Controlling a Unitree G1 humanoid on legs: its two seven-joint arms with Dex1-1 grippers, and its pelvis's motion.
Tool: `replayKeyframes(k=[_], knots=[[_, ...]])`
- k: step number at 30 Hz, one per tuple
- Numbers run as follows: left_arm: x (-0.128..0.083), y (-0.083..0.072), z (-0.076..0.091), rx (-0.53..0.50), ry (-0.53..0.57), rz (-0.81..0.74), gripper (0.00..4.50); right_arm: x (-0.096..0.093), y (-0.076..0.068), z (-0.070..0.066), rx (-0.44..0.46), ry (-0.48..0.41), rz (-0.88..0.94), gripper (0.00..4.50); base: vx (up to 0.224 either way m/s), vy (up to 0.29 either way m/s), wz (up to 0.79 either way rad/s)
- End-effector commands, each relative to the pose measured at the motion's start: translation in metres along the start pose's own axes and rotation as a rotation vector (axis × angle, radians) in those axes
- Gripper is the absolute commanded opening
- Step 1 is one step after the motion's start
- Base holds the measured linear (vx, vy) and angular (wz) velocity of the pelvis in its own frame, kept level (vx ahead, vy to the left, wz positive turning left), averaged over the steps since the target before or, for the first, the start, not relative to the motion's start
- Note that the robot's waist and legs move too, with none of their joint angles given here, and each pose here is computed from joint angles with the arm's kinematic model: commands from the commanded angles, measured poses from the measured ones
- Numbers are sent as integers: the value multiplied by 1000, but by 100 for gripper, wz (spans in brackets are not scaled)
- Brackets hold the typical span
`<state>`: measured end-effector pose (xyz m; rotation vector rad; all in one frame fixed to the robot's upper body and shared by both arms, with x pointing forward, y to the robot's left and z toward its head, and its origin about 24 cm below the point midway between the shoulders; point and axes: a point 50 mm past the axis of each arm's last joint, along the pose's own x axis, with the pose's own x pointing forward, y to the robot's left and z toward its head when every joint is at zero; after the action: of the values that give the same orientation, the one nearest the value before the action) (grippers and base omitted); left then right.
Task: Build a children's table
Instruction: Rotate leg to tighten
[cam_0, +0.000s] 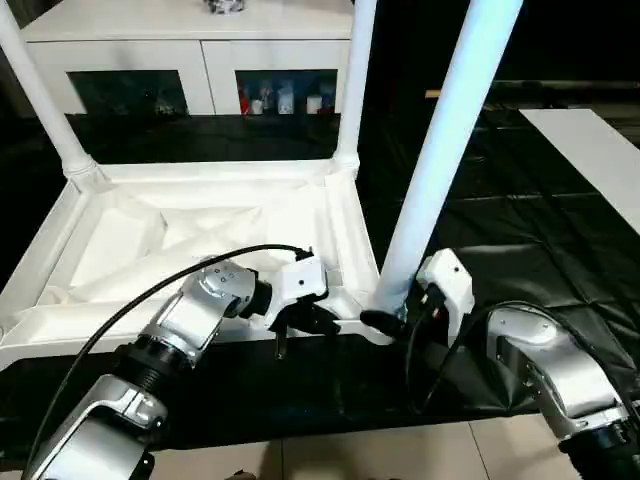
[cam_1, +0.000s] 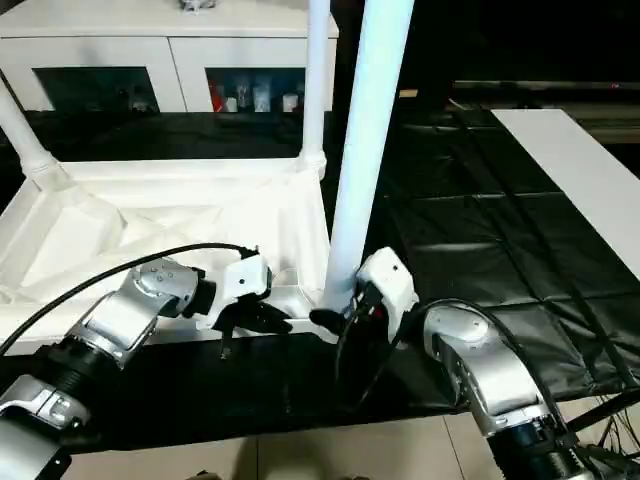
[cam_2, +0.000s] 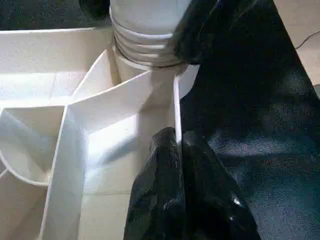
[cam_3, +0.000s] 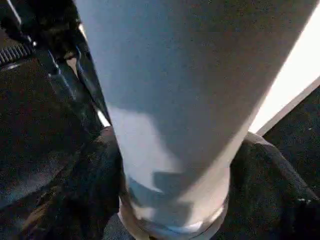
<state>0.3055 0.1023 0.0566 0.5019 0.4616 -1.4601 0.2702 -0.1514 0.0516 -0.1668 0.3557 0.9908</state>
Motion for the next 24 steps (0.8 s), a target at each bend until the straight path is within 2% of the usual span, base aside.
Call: replayKeyframes(k=[1,5,15,17,20,22,24], knots=[[1,-3,7,46,0,-35,0,-4,-2,-5,-8,38,9,303,0,0,0],[1,-3,7,45,3,-35,0,-4,0,-7,-10,51,25,276,0,0,0],[0,-2,7,37,1,-22,0,-2,-4,-8,3,44,-1,272,0,0,0],[6,11,9,-16,-20,113,0,8,-15,-14,66,24,-186,272,0,0,0],[10,18,10,-46,-24,191,0,14,-19,-16,115,7,-294,272,0,0,0],[22,29,15,-96,-28,311,0,31,-25,-19,183,3,-512,272,-25,3,-2],[26,33,19,-129,-39,363,0,40,-26,-19,211,6,-584,272,0,0,0]])
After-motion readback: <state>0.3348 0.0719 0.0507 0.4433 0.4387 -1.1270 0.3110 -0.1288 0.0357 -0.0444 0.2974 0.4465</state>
